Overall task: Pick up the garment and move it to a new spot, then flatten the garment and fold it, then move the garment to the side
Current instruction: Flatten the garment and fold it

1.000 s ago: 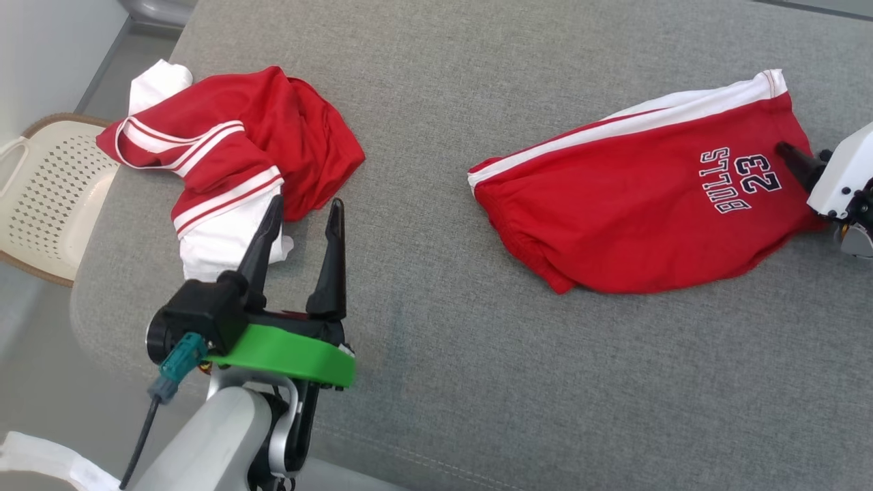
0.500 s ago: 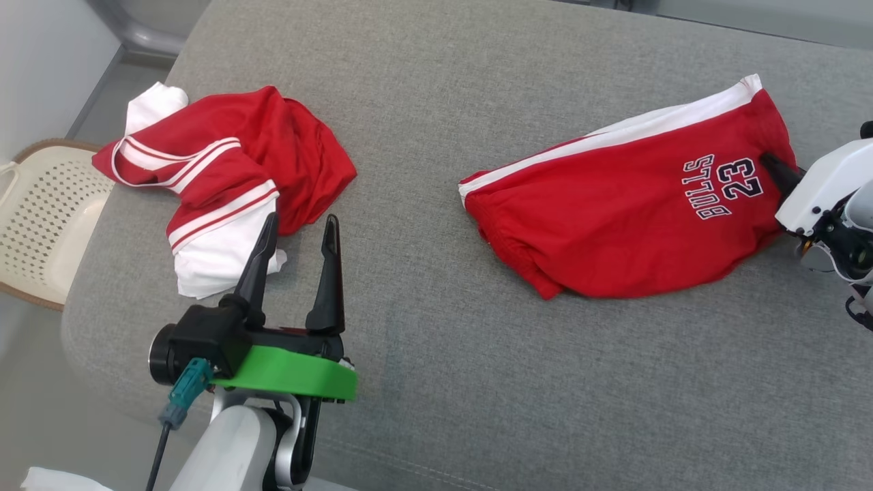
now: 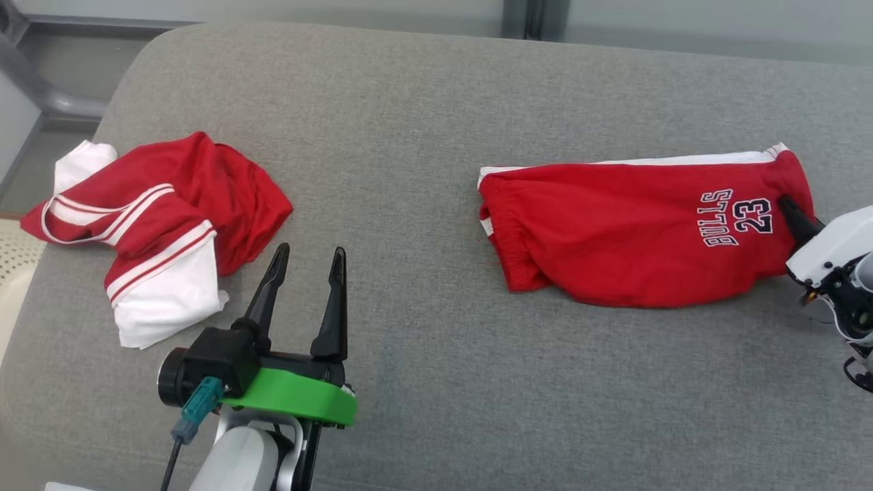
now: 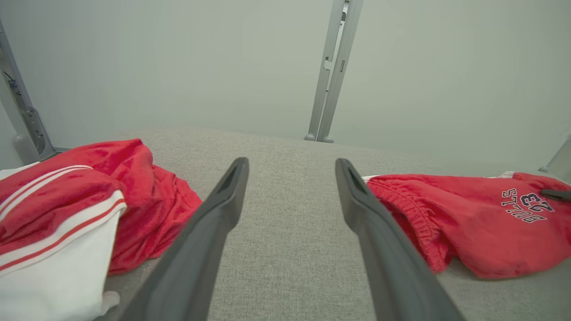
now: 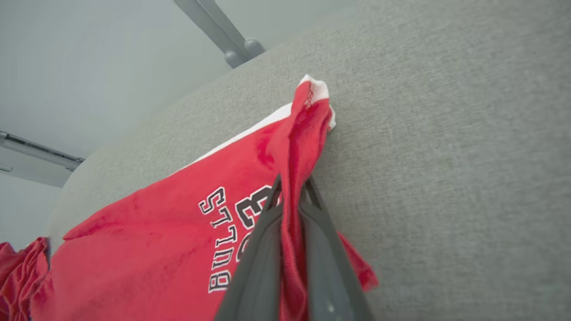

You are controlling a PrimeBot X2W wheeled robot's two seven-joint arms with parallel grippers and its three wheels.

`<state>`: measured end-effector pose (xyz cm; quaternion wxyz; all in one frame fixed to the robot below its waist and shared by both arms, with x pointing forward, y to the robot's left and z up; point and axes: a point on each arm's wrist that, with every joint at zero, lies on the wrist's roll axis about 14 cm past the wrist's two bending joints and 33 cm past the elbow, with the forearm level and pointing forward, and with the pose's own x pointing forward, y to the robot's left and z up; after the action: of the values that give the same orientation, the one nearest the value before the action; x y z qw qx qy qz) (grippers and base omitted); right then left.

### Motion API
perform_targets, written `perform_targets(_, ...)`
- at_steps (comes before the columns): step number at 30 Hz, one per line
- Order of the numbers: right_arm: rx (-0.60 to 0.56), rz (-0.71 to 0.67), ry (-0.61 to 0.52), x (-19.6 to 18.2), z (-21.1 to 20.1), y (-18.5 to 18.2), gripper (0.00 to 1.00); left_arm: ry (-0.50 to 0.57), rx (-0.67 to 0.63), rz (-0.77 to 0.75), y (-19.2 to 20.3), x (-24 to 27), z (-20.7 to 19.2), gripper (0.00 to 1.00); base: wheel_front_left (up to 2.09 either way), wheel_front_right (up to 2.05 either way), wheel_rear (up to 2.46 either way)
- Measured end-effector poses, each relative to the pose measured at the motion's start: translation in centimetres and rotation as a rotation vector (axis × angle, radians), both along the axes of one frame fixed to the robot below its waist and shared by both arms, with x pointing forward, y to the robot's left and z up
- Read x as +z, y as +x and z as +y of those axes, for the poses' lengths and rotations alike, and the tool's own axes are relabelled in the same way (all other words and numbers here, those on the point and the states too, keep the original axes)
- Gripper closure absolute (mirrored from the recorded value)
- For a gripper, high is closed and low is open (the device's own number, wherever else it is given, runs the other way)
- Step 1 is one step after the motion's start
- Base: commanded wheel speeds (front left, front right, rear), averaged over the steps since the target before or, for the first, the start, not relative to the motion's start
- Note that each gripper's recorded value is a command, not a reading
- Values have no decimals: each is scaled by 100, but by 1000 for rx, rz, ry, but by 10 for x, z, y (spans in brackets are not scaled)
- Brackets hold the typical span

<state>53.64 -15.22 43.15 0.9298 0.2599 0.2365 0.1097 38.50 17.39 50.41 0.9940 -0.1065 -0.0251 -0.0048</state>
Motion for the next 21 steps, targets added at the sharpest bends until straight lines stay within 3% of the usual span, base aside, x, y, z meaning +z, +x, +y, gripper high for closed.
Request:
perform_targets(10,-124,-89,-82,23,-63,-13,100,-17,-101,-12,7,0,-32,0,0,0,0)
perform_targets(15,-30,-221,-102,63,-35,-3,100,-24,-99,-20,4,3,-32,0,0,0,0)
perform_targets(21,148,-280,-154,81,24,1,100,-39,-82,-14,-4,2,-29,0,0,0,0)
